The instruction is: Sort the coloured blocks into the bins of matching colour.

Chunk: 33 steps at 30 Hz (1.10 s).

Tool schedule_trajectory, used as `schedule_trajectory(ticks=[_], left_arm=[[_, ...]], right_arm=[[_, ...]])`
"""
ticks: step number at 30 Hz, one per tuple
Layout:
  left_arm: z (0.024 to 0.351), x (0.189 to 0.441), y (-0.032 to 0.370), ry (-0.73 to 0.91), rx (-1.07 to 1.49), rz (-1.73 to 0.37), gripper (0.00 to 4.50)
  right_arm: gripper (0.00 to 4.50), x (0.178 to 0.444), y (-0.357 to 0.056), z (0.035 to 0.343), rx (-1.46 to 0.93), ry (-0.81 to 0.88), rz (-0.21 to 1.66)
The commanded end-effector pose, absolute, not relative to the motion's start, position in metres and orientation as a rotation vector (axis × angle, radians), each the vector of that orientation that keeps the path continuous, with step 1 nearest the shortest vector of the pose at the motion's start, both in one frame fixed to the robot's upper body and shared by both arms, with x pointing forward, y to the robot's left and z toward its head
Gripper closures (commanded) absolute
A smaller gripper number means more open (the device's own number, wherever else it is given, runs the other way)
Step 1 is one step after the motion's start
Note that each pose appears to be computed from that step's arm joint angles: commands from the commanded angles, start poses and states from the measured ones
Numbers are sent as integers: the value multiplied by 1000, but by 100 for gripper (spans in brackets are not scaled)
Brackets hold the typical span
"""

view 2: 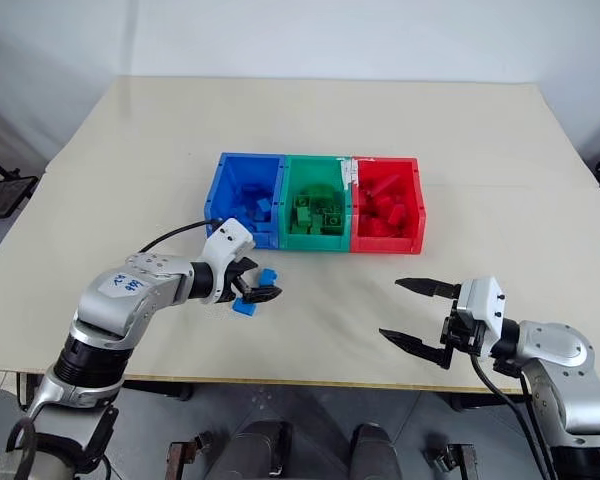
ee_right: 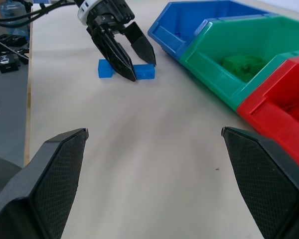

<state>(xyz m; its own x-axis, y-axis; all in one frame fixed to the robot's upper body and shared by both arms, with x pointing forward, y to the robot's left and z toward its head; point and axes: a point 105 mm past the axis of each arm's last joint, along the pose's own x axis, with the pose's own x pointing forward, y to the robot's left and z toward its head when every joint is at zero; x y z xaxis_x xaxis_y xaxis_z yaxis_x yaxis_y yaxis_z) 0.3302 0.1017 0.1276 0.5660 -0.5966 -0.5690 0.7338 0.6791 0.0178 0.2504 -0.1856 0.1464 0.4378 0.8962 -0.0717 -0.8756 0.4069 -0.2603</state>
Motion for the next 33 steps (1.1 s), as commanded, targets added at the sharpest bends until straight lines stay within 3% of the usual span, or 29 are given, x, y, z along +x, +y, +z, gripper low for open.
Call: schedule_trajectory(ticks=[1,9,12,22,27,33], left_arm=[[115,327,96,604,263,-792,41],[117,328,100,567,265,-787,277],[125,327,103,476,275,-832,361],[170,330,135,75,213,-986,361],[183,337,140,4,152,-959,361],[217,369,141,-51,58,-770,361]], right_arm=[[0,251,-183,154,-277,-129,1126],[0,254,-183,155,-279,-131,1136],[0,254,-182,156,-279,-133,1138],[0,253,-181,155,-253,-151,1108],[0,252,-179,154,-240,-160,1095],[0,259,-185,168,-204,-255,969]])
